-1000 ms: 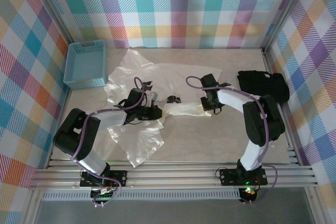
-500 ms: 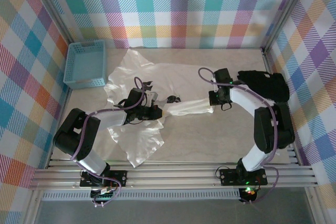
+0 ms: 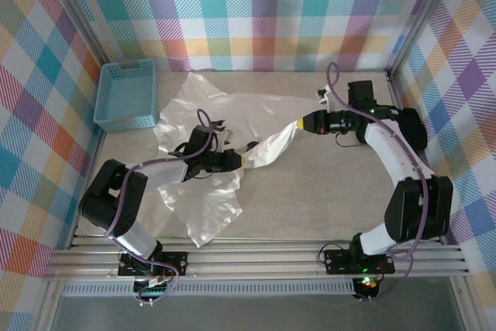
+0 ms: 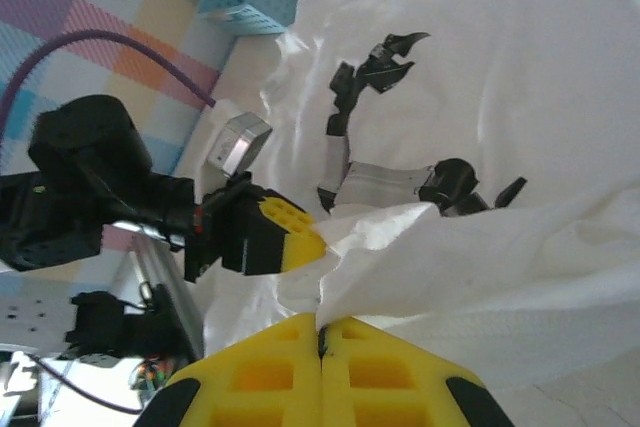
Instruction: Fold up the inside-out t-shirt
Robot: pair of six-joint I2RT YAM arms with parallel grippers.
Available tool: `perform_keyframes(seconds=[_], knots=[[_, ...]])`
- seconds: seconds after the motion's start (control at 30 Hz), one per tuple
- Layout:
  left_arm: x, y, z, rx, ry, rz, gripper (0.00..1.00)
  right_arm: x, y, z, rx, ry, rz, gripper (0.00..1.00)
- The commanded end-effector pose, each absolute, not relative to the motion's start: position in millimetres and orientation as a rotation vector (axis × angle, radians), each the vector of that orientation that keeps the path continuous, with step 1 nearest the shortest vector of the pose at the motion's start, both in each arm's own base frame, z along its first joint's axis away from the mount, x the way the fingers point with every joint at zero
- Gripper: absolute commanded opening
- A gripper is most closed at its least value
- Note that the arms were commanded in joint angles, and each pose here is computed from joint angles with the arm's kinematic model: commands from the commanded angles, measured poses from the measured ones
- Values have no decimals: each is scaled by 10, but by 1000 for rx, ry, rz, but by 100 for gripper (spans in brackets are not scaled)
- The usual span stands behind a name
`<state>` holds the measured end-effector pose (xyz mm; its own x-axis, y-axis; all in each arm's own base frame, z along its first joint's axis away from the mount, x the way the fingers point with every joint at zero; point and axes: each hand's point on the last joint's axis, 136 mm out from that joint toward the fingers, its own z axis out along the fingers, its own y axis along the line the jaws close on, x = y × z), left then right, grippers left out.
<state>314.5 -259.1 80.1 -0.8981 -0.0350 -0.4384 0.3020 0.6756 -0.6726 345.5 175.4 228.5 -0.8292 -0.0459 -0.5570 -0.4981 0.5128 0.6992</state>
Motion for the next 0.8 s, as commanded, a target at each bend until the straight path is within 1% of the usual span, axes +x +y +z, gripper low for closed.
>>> perform_keyframes(seconds=[0.0,0.33,0.47,0.57,0.63,0.7,0.77], knots=[[3252,-2563,813,170,2463,-1080,0,3500,1734,2239,-445,2295,1385,0],[3244,-2533,674,137,2511,-1075,0,4103,1456,1344,-286,2603,1077,0],[3242,-2519,670,131,2515,-1068,0,4212,1264,1030,-226,2735,907,1],[3223,-2535,680,154,2513,-1083,0,4230,1189,952,-185,2762,849,5],[3206,-2537,665,164,2518,-1086,0,4220,1148,938,-158,2771,812,9],[3197,-2544,667,175,2518,-1089,0,4192,1095,932,-132,2780,768,14],[3191,-2540,660,179,2520,-1085,0,4150,1034,923,-106,2787,715,23]])
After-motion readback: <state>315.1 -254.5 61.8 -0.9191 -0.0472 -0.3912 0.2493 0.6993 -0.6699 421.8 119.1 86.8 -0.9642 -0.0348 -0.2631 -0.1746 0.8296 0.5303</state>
